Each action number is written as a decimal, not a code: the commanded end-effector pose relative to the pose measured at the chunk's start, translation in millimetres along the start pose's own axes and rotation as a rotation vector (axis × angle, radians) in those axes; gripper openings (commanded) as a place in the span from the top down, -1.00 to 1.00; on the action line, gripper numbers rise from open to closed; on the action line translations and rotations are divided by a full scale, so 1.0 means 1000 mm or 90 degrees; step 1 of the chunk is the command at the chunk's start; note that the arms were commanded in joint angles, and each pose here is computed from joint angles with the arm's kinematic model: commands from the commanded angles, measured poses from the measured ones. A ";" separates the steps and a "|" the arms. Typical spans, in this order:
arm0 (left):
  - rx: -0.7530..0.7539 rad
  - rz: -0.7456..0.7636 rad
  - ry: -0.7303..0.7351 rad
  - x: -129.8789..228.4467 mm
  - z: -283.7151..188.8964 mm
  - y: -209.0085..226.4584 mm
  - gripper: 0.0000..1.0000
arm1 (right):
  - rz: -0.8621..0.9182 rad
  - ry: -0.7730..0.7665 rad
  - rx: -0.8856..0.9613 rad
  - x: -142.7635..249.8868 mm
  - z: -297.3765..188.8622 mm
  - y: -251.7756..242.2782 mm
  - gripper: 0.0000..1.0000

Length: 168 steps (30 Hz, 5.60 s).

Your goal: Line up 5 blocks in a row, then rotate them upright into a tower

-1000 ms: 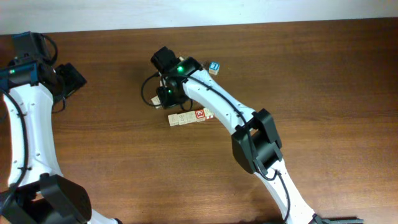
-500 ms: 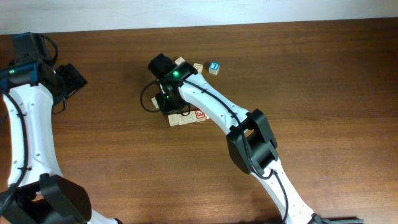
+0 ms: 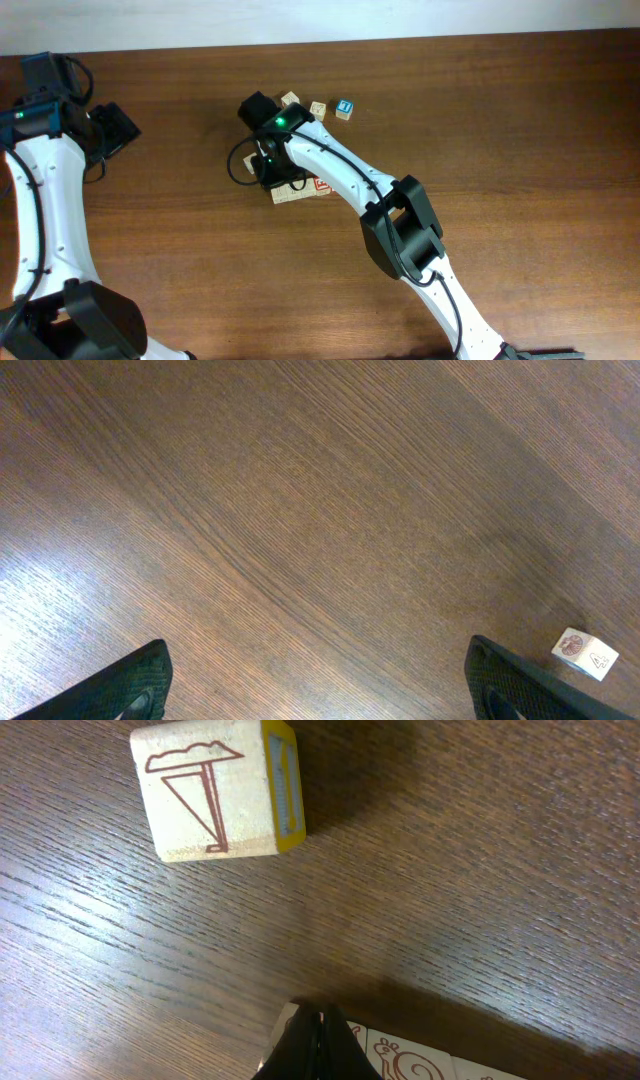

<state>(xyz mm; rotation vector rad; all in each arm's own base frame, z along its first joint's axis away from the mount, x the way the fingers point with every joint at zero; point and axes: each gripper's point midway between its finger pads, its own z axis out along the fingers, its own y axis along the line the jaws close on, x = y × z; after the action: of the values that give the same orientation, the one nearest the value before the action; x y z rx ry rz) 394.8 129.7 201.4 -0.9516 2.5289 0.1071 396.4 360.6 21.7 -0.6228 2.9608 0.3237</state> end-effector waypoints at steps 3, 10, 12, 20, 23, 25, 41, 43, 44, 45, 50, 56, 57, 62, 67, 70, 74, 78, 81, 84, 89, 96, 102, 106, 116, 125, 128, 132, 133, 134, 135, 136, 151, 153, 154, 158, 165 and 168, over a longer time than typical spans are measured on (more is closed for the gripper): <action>-0.008 -0.009 0.005 0.001 0.002 0.003 -0.85 | -0.002 -0.006 0.005 -0.001 0.004 0.002 0.89; -0.009 -0.008 0.008 0.003 0.002 0.003 -0.99 | 0.009 -0.149 -0.024 -0.057 -0.090 0.001 0.16; -0.009 -0.008 0.012 0.004 0.002 0.003 -0.98 | 0.015 -0.201 -0.031 -0.070 -0.138 -0.007 0.06; 0.002 0.048 0.059 0.029 -0.001 -0.012 -0.99 | 0.100 -0.310 0.003 -0.049 -0.284 -0.102 -0.33; 0.016 0.115 0.064 0.042 -0.005 -0.035 -0.99 | 0.117 -0.289 -0.005 -0.032 -0.297 -0.134 -0.31; 0.024 0.136 0.067 0.050 -0.009 -0.046 -1.00 | 0.118 -0.299 -0.063 -0.029 -0.310 -0.135 -0.31; 0.114 0.191 0.074 0.079 -0.044 -0.086 -0.99 | 0.193 -0.401 -0.024 0.018 -0.402 -0.209 -0.33; 0.114 0.191 0.074 0.079 -0.044 -0.086 -0.99 | 0.219 -0.369 -0.021 0.025 -0.391 -0.223 -0.33; 0.114 0.191 0.074 0.079 -0.044 -0.086 -0.99 | 0.229 -0.352 -0.021 0.027 -0.384 -0.229 -0.33; 0.114 0.191 0.074 0.079 -0.044 -0.086 -0.99 | 0.248 -0.321 -0.022 0.030 -0.371 -0.237 -0.33; 0.118 0.191 0.076 0.080 -0.044 -0.087 -0.99 | 0.278 -0.205 0.003 0.045 -0.321 -0.257 -0.33; 0.119 0.188 0.077 0.080 -0.044 -0.087 -0.99 | 0.297 -0.105 0.022 0.062 -0.277 -0.270 -0.37; 0.119 0.188 0.077 0.080 -0.044 -0.087 -0.99 | 0.299 -0.099 0.020 0.063 -0.273 -0.271 -0.38; 0.119 0.188 0.077 0.080 -0.044 -0.087 -0.99 | 0.303 -0.083 0.018 0.063 -0.260 -0.274 -0.40; 0.119 0.188 0.076 0.080 -0.044 -0.087 -0.99 | 0.302 -0.085 0.016 0.061 -0.259 -0.274 -0.40; 0.120 0.188 0.074 0.079 -0.044 -0.088 -0.99 | 0.301 -0.087 0.016 0.061 -0.259 -0.274 -0.41; 0.120 0.188 0.074 0.079 -0.044 -0.088 -0.99 | 0.301 -0.087 0.016 0.060 -0.259 -0.274 -0.42; 0.120 0.188 0.074 0.079 -0.044 -0.088 -0.99 | 0.301 -0.088 0.016 0.060 -0.259 -0.274 -0.43; 0.121 0.188 0.073 0.079 -0.044 -0.088 -0.98 | 0.301 -0.088 0.016 0.060 -0.259 -0.275 -0.43; 0.121 0.188 0.073 0.078 -0.044 -0.088 -0.98 | 0.301 -0.088 0.016 0.060 -0.259 -0.275 -0.43; 0.121 0.188 0.073 0.078 -0.044 -0.088 -0.99 | 0.301 -0.088 0.016 0.060 -0.259 -0.274 -0.43; 0.142 0.186 0.100 0.086 -0.039 -0.095 -0.99 | 0.300 -0.092 0.016 0.059 -0.260 -0.275 -0.43; 0.137 0.189 0.146 0.096 -0.016 -0.100 -0.99 | 0.259 -0.090 -0.024 0.052 -0.250 -0.268 -0.43; 0.163 0.207 0.193 0.107 0.002 -0.112 -0.99 | 0.254 -0.068 -0.054 0.048 -0.232 -0.267 -0.43; 0.182 0.230 0.224 0.115 0.020 -0.121 -0.98 | 0.224 -0.061 -0.093 0.044 -0.221 -0.261 -0.44; 0.180 0.229 0.229 0.116 0.023 -0.121 -0.99 | 0.224 -0.060 -0.093 0.044 -0.221 -0.261 -0.44; 0.180 0.229 0.229 0.116 0.023 -0.121 -0.99 | 0.224 -0.060 -0.093 0.044 -0.221 -0.261 -0.45; 0.180 0.229 0.229 0.116 0.023 -0.121 -0.99 | 0.224 -0.060 -0.093 0.044 -0.221 -0.261 -0.45; 0.180 0.229 0.229 0.116 0.023 -0.121 -0.99 | 0.224 -0.060 -0.093 0.044 -0.221 -0.261 -0.45; 0.180 0.229 0.229 0.116 0.023 -0.121 -0.99 | 0.224 -0.060 -0.093 0.044 -0.221 -0.261 -0.45; 0.180 0.229 0.229 0.116 0.023 -0.121 -0.99 | 0.224 -0.060 -0.093 0.044 -0.221 -0.261 -0.45; 0.180 0.229 0.229 0.116 0.023 -0.121 -0.99 | 0.224 -0.060 -0.093 0.044 -0.221 -0.261 -0.45; 0.179 0.229 0.229 0.116 0.023 -0.120 -0.99 | 0.224 -0.061 -0.093 0.044 -0.221 -0.261 -0.45; 0.180 0.229 0.229 0.116 0.023 -0.121 -0.99 | 0.224 -0.061 -0.093 0.044 -0.221 -0.261 -0.45; 0.179 0.229 0.229 0.116 0.023 -0.120 -0.99 | 0.224 -0.061 -0.093 0.044 -0.221 -0.261 -0.45; 0.179 0.229 0.229 0.116 0.023 -0.120 -0.99 | 0.224 -0.061 -0.093 0.044 -0.221 -0.261 -0.45; 0.177 0.229 0.233 0.118 0.022 -0.119 -0.99 | 0.224 -0.061 -0.093 0.044 -0.221 -0.261 -0.45; 0.176 0.235 0.236 0.119 0.023 -0.118 -0.99 | 0.224 -0.061 -0.093 0.044 -0.221 -0.261 -0.45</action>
<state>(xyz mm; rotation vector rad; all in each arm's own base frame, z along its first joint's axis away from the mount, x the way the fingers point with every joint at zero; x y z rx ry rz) 402.5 -25.2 145.6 -0.4525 2.9061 -0.3158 451.5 58.8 181.4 -0.0715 2.9641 0.5718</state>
